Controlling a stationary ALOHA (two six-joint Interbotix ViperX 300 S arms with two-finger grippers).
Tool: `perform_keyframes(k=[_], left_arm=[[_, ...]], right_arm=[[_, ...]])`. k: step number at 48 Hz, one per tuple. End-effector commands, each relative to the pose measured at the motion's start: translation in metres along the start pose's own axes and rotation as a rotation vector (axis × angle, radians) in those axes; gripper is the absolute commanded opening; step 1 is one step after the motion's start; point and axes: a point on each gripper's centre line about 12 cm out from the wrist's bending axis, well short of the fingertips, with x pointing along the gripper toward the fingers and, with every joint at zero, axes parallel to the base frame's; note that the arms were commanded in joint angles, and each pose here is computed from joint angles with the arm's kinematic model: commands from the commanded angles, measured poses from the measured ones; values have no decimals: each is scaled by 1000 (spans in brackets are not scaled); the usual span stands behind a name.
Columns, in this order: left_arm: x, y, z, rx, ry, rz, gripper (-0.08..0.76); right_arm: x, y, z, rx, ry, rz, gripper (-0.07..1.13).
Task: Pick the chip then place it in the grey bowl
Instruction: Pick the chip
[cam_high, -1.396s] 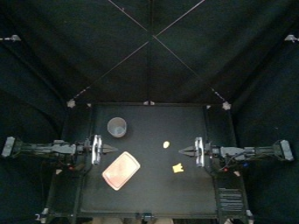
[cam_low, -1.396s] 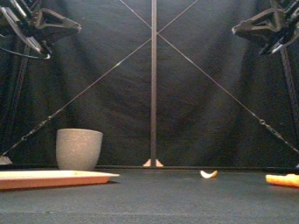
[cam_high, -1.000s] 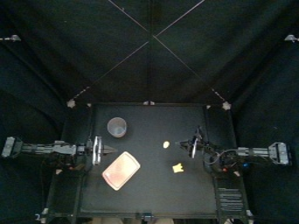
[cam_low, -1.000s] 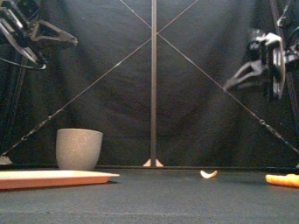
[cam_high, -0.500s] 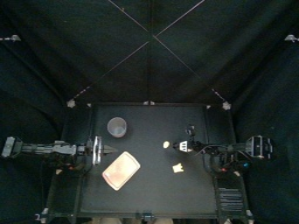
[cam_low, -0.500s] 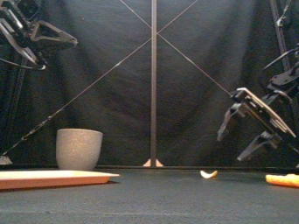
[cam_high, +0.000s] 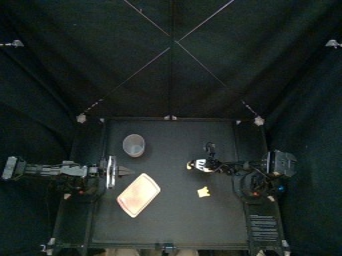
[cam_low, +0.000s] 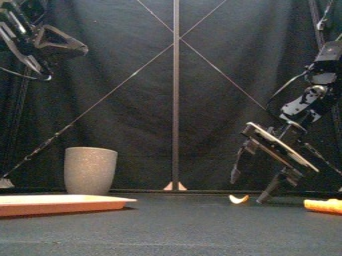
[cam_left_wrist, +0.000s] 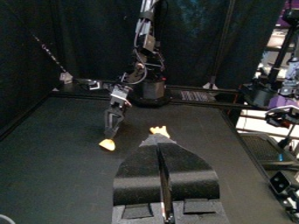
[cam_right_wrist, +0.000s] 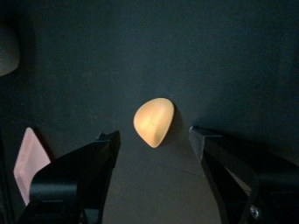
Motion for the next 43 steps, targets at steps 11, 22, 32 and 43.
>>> perform_keyframes(k=[11, 22, 32, 43], left_arm=[[-3, 0, 10, -1, -14, 4, 7], [-4, 0, 12, 1, -20, 3, 7], [-4, 0, 11, -1, -16, 3, 7], [-4, 1, 11, -1, -16, 5, 7]], right_arm=[[9, 16, 2, 12, -8, 24, 950], [18, 16, 0, 2, 3, 6, 913], [21, 21, -2, -18, 26, 3, 669], [19, 44, -4, -88, 43, 64, 420]])
